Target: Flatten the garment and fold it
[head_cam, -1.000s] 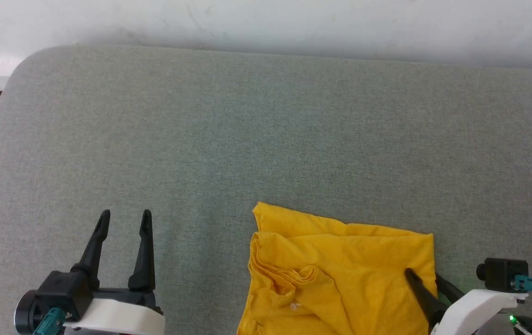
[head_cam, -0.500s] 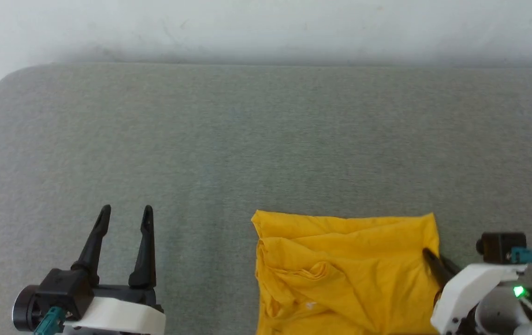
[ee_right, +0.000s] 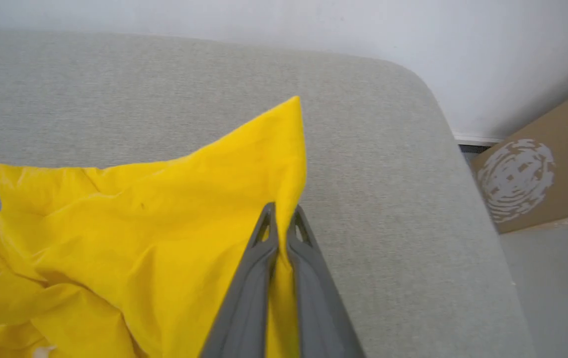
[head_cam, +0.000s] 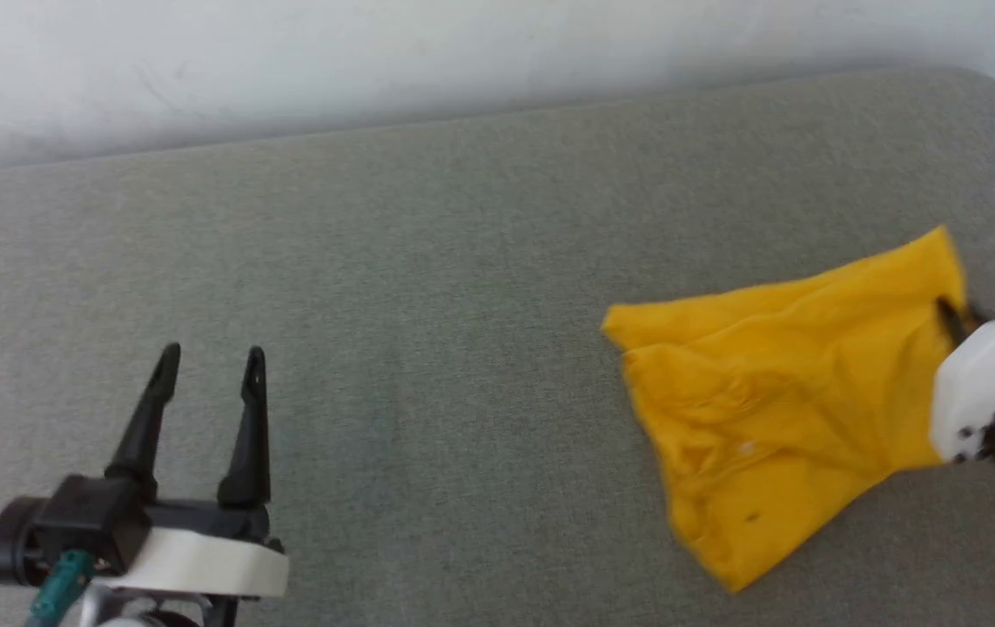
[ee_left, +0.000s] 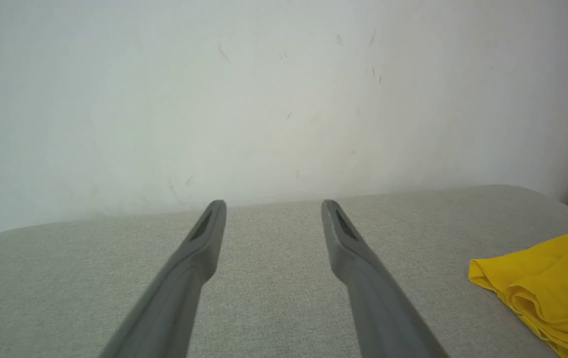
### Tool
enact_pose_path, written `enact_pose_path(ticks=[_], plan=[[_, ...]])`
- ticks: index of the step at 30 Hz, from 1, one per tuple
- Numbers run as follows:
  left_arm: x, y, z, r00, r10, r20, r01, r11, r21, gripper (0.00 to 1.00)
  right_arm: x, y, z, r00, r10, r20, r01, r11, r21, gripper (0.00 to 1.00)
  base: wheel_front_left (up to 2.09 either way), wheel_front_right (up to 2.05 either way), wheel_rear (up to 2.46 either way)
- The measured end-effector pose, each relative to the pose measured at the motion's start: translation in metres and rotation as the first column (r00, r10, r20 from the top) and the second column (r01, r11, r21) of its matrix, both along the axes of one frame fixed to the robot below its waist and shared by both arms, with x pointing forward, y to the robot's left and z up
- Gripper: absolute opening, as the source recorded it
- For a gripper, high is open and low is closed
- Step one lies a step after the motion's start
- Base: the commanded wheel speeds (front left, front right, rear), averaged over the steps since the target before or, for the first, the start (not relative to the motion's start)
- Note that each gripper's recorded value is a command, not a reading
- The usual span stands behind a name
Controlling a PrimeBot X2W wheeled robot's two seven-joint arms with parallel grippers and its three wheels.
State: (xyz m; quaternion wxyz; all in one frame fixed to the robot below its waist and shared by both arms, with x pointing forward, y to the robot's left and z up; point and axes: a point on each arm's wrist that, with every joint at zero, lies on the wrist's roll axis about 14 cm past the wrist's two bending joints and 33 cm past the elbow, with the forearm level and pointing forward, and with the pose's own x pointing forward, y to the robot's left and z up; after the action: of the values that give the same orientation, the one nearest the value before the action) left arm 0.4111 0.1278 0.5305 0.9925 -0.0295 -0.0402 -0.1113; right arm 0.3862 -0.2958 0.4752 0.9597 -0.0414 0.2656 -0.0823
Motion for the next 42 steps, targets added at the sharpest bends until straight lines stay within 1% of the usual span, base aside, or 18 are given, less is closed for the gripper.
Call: enact_pose_path(ticks=[3,7,12,19,23,26,30,34,36,38,39,40,41,42], plan=[[0.012,-0.005,0.006,0.999,-0.022,0.025,0.022,1.0,0.007,1.0,0.007,-0.032,0.016,1.0,-0.029,-0.002,0.028,0.994,-0.105,0.0,0.0,0.0,0.0],[0.03,-0.009,0.008,0.998,-0.044,0.049,0.042,0.999,0.024,1.0,0.018,-0.074,0.033,0.997,-0.071,-0.017,0.065,0.968,-0.242,0.0,0.0,0.0,0.0],[0.053,-0.016,0.004,0.995,-0.072,0.065,0.07,0.997,0.044,1.0,0.03,-0.117,0.038,0.989,-0.132,-0.059,0.101,0.922,-0.373,0.0,0.0,0.0,0.0],[0.086,-0.017,-0.007,0.993,-0.084,0.089,0.079,0.995,0.06,1.0,0.046,-0.164,0.028,0.967,-0.214,-0.138,0.115,0.85,-0.513,0.0,0.0,0.0,0.0],[0.099,-0.016,-0.023,0.994,-0.08,0.077,0.075,0.995,0.062,1.0,0.047,-0.184,0.01,0.942,-0.273,-0.194,0.122,0.819,-0.561,0.0,0.0,0.0,0.0],[0.105,-0.012,-0.036,0.995,-0.065,0.078,0.059,0.995,0.077,1.0,0.045,-0.194,-0.007,0.924,-0.305,-0.232,0.121,0.806,-0.579,0.0,0.0,0.0,0.0],[0.109,-0.006,-0.05,0.996,-0.044,0.084,0.035,0.995,0.098,1.0,0.044,-0.2,-0.031,0.903,-0.329,-0.276,0.114,0.803,-0.585,0.0,0.0,0.0,0.0],[0.112,-0.002,-0.058,0.995,-0.033,0.097,0.023,0.994,0.104,1.0,0.048,-0.202,-0.049,0.893,-0.336,-0.3,0.104,0.803,-0.587,0.0,0.0,0.0,0.0],[0.112,-0.001,-0.059,0.994,-0.028,0.101,0.018,0.995,0.095,1.0,0.049,-0.202,-0.057,0.89,-0.335,-0.31,0.1,0.805,-0.585,0.0,0.0,0.0,0.0],[0.113,0.002,-0.064,0.997,-0.003,0.071,0.0,0.999,0.054,1.0,0.051,-0.201,-0.063,0.887,-0.337,-0.316,0.103,0.811,-0.576,0.0,0.0,0.0,0.0],[0.114,0.003,-0.065,0.998,0.002,0.064,-0.005,0.999,0.044,1.0,0.052,-0.201,-0.065,0.888,-0.335,-0.316,0.102,0.812,-0.574,0.21,0.0,0.0,0.0],[0.114,0.004,-0.065,0.998,0.007,0.057,-0.008,0.999,0.034,1.0,0.052,-0.2,-0.066,0.889,-0.334,-0.314,0.104,0.813,-0.572,0.38,0.0,0.0,0.0],[0.114,0.003,-0.066,0.999,0.006,0.044,-0.007,1.0,0.023,1.0,0.052,-0.201,-0.067,0.889,-0.334,-0.313,0.104,0.813,-0.573,0.95,0.0,0.0,0.0],[0.113,0.001,-0.066,0.999,-0.003,0.039,0.003,1.0,0.012,1.0,0.052,-0.201,-0.066,0.89,-0.335,-0.309,0.106,0.812,-0.574,1.0,0.0,0.0,0.0]])
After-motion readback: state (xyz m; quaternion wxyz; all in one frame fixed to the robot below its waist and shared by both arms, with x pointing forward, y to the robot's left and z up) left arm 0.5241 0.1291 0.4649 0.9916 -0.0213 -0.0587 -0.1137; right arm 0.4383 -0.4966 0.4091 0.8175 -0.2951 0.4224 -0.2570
